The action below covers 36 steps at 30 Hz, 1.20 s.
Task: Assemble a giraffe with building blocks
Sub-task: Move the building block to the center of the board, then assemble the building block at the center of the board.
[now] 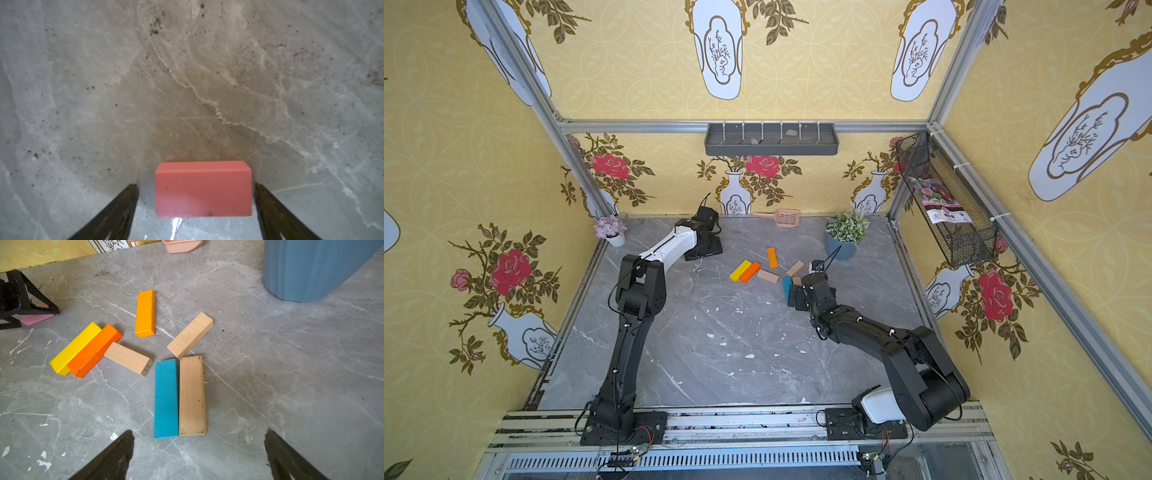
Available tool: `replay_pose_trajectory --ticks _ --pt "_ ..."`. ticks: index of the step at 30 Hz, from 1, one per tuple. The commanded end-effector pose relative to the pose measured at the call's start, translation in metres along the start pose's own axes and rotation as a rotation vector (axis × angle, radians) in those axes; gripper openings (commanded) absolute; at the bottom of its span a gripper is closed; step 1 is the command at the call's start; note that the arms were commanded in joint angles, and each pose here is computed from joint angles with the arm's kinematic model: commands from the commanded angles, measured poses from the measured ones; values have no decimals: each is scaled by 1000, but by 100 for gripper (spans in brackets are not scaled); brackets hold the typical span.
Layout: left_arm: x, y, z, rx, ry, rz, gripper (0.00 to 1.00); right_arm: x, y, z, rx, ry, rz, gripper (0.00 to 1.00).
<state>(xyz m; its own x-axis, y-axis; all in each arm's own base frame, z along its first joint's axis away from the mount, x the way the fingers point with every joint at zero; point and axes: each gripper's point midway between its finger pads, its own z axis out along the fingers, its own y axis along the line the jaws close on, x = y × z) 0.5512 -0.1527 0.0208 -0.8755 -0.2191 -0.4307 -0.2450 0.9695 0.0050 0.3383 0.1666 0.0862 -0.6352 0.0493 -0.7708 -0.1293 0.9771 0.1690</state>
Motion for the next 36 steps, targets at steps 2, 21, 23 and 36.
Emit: replay_pose_trajectory --ticks 2,21,23,36 --pt "2 -13 -20 72 -6 16 99 -6 -2 -3 19 -24 -20 98" --pt "111 83 -138 249 -262 -230 99 -38 171 26 -414 167 -21 99" --pt "114 84 -146 301 -337 -220 99 -38 192 42 -420 191 -36 99" --pt "122 99 -125 230 -317 -247 99 -14 254 103 -481 323 3 98"
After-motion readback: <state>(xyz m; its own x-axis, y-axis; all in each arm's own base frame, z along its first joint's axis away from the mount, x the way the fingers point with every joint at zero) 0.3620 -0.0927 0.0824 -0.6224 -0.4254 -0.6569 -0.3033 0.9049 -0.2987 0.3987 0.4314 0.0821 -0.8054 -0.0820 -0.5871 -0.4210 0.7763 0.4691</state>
